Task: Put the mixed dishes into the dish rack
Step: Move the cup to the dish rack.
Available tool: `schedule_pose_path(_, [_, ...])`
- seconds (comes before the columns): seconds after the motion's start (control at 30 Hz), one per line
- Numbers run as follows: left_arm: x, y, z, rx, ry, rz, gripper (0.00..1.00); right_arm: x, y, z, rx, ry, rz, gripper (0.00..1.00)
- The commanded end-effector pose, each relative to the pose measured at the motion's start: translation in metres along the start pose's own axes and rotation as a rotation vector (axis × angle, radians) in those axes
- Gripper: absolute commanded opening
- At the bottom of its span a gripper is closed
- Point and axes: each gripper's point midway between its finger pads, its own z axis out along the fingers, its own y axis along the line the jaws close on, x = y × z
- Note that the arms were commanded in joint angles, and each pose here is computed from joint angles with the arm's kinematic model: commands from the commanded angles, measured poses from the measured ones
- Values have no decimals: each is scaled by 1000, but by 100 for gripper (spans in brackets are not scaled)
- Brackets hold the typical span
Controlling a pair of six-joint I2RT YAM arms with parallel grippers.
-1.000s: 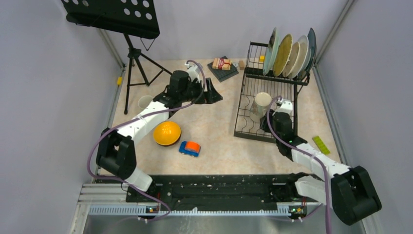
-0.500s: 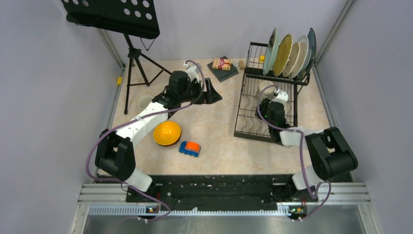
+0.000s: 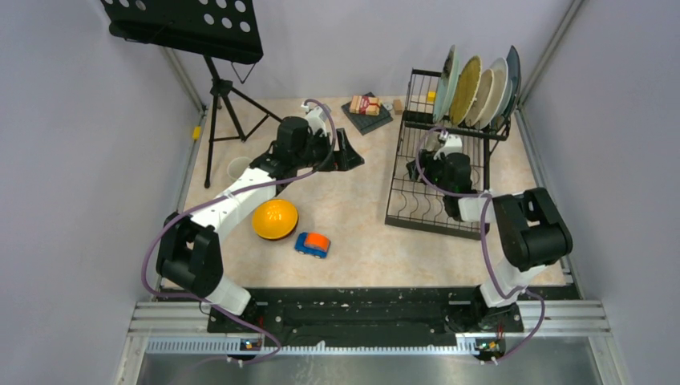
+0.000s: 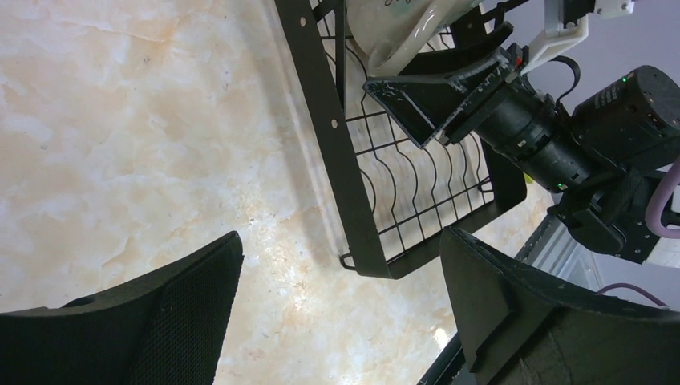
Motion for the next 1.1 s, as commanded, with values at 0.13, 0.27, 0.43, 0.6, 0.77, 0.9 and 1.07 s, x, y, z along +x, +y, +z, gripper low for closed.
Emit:
schedule_pose_path(0.13, [-15,-5,-12,-1,-58,48,96,-16,5,-50,-18,-125,43,69])
schedule_pose_path(0.27, [-21,1,-14,-40,-87,52,96,-14,-30,-77,184,-188,133,66])
schedule_pose_path(0.43, [-26,9,-22,-102,-122,70,98,-7,-64,-81,356,-159,243,59])
schedule_pose_path(0.6, [-27,26,-38,-208,-164,105,98,-9,-87,-70,443,-170,317,62])
schedule_pose_path(0.77, [-22,64,-70,-450,-189,108,98,-23,-99,-54,420,-261,379,65])
schedule_pose_path(0.9, [-19,92,-109,-656,-247,107,99,-40,-102,-41,388,-348,390,67])
schedule_pose_path(1.07, [-4,114,-144,-798,-334,37,99,-45,-99,-17,329,-354,375,68])
